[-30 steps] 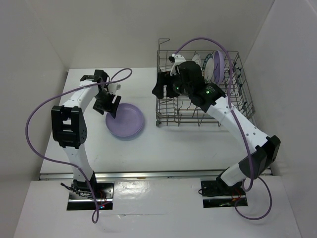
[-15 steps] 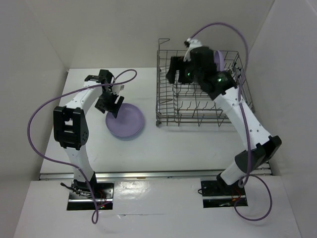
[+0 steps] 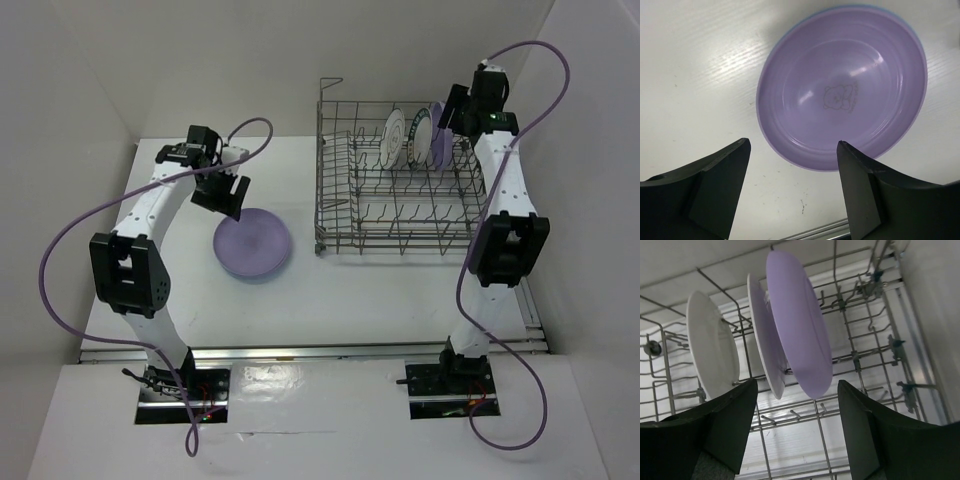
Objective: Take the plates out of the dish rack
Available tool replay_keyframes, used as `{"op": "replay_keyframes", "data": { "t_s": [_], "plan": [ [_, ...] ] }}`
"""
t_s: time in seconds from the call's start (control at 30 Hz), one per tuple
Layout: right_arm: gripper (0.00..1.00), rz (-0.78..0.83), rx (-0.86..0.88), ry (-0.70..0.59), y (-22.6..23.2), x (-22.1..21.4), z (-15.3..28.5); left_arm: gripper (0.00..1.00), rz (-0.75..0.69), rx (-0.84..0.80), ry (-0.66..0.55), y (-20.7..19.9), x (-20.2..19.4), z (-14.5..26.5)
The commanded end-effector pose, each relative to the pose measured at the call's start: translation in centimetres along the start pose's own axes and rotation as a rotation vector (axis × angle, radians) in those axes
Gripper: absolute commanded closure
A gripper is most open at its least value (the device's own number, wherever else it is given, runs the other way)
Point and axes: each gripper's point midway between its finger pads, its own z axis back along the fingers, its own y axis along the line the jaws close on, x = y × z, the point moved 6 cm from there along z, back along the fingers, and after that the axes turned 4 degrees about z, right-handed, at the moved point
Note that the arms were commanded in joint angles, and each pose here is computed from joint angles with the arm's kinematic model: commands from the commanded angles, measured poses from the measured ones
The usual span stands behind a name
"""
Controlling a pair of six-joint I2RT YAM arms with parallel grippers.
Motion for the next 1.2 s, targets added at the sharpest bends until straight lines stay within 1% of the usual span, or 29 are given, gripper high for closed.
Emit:
{"op": "replay_keyframes", "data": {
  "t_s": [0.0,0.1,0.13,0.17,0.23,0.27,0.33,0.4,0.43,0.47,0.5,0.53,0.7,0.73,0.83,0.87,0.9,0.97,1.0,1.03,1.07,1.1,1.17],
  "plan": [
    [0.28,0.073,0.090,-0.071,1.3,0.5,-1.6,0.17,-0.002,-0.003,-0.085,-0.2,1.7,2.0],
    [0.28,0.084,0.074,-0.048,1.1,-1.0,-3.2,0.17,0.008,-0.012,-0.088,-0.3,1.9,1.9],
    [0.28,0.074,0.057,-0.022,0.9,-2.0,-4.0,0.17,0.010,-0.014,-0.076,-0.2,1.9,1.4],
    [0.28,0.059,0.013,-0.027,0.4,-1.9,-4.0,0.17,0.010,-0.014,-0.076,-0.2,1.9,1.4],
    [0.33,0.030,-0.031,-0.001,0.0,-3.0,-5.3,0.17,0.023,-0.017,-0.057,-0.2,1.6,1.1],
    [0.35,0.012,-0.052,-0.004,-0.5,-2.7,-5.2,0.17,0.023,-0.017,-0.057,-0.2,1.6,1.1],
    [0.38,-0.003,-0.027,0.014,-0.7,-3.2,-5.4,0.17,0.023,-0.026,-0.058,-0.3,1.7,1.1],
    [0.40,-0.006,-0.010,-0.020,-0.5,-2.7,-5.1,0.17,0.024,-0.028,-0.047,-0.4,1.4,0.8],
    [0.42,-0.006,-0.010,-0.019,-0.6,-3.0,-5.0,0.17,0.026,-0.029,-0.038,-0.4,1.1,0.7],
    [0.47,-0.006,-0.019,-0.020,-0.7,-2.9,-5.0,0.17,0.026,-0.029,-0.038,-0.4,1.1,0.7],
    [0.47,-0.007,-0.018,-0.029,-0.6,-2.8,-5.0,0.17,0.026,-0.029,-0.038,-0.4,1.1,0.7],
    [0.47,-0.005,-0.022,-0.004,-0.7,-3.8,-6.0,0.17,0.026,-0.040,-0.040,-0.5,1.2,0.6],
    [0.46,0.005,-0.030,0.055,-1.3,-5.6,-8.4,0.17,0.026,-0.031,-0.039,-0.3,1.3,0.5],
    [0.52,0.009,-0.034,0.038,-0.8,-5.4,-8.5,0.17,0.024,-0.029,-0.052,-0.3,1.7,0.8],
    [0.66,0.004,-0.079,0.017,-0.7,-4.7,-8.8,0.17,0.025,-0.039,-0.046,-0.5,1.6,1.1],
    [0.79,0.008,-0.092,0.003,-0.3,-4.3,-8.6,0.17,0.021,-0.036,-0.065,-0.5,2.0,1.6],
    [0.84,0.019,-0.114,-0.017,-0.6,-3.5,-7.9,0.17,0.021,-0.036,-0.065,-0.5,2.0,1.6],
    [0.95,0.056,-0.177,-0.078,0.4,-2.2,-6.6,0.17,0.021,-0.036,-0.064,-0.6,1.7,1.8],
    [1.00,0.096,-0.199,-0.103,0.4,-1.6,-5.5,0.17,0.021,-0.036,-0.064,-0.6,1.7,1.8],
    [1.00,0.112,-0.238,-0.129,0.4,-1.0,-4.8,0.17,0.021,-0.036,-0.065,-0.6,1.4,2.0],
    [1.00,0.115,-0.246,-0.187,0.7,0.7,-3.4,0.17,0.021,-0.045,-0.067,-0.8,1.5,2.0],
    [1.00,0.147,-0.255,-0.197,1.1,0.9,-2.9,0.17,0.020,-0.045,-0.070,-0.8,1.3,2.3],
    [1.00,0.155,-0.299,-0.234,1.0,2.0,-1.6,0.17,0.017,-0.053,-0.089,-1.0,1.5,2.6]
  ]
}}
